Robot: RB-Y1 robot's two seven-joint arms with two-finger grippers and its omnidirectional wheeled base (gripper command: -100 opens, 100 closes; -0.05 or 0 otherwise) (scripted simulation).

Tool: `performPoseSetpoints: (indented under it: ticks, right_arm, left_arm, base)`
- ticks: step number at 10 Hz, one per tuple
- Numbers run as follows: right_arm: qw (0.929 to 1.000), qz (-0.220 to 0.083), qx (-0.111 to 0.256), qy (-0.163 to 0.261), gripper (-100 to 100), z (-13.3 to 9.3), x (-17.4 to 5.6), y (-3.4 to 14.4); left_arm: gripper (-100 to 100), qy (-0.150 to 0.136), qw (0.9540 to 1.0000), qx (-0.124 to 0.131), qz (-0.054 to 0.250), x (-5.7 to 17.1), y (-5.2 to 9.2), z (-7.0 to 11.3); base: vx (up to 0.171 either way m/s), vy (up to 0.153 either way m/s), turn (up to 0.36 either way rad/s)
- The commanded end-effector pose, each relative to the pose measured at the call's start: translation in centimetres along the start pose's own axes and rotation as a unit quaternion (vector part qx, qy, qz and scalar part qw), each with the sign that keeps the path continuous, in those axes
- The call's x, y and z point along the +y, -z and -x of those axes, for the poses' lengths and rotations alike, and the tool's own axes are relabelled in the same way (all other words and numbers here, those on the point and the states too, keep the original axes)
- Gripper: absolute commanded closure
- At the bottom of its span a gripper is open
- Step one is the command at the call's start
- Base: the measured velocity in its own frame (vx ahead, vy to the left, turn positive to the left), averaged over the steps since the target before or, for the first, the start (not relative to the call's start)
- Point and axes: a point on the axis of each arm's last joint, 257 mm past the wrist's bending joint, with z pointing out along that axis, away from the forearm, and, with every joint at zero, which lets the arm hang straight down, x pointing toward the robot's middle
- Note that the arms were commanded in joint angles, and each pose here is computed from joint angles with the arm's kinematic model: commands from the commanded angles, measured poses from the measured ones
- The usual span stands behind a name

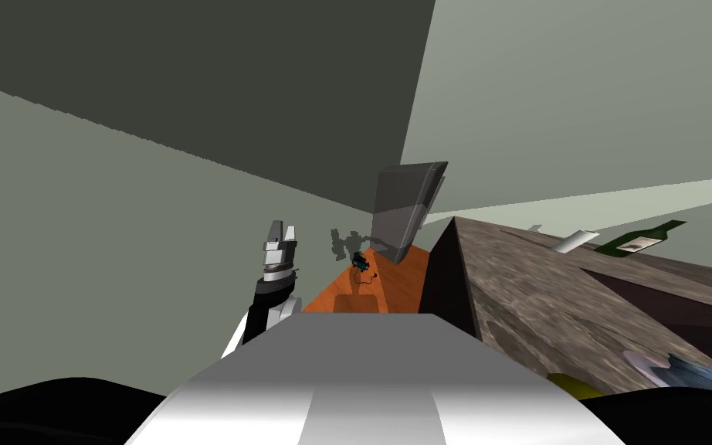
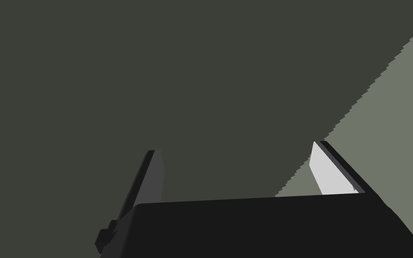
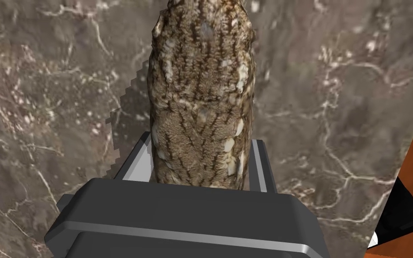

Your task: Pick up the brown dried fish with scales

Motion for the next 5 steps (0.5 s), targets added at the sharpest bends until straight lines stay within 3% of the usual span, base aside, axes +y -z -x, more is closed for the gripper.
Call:
performPoseSetpoints:
  ticks: [1,4,5]
  right_arm:
    - [1.0000,-0.005,-0.003,-0.006,100,0.12,-0.20,0.06]
    - [1.0000,-0.007,0.000,-0.003,100,-0.46,-0.12,0.30]
    - [1.0000,-0.007,-0.001,-0.003,0,-0.44,-0.19,0.33]
  left_arm:
    - [0,0.000,1.0000,0.000,0.000,0.00,0.00,0.00]
    - [0,0.000,1.0000,0.000,0.000,0.00,0.00,0.00]
    - [0,0.000,1.0000,0.000,0.000,0.00,0.00,0.00]
  base:
    - [0.000,0.000,0.000]
    - [0.003,0.008,0.024]
    - [0.000,0.000,0.000]
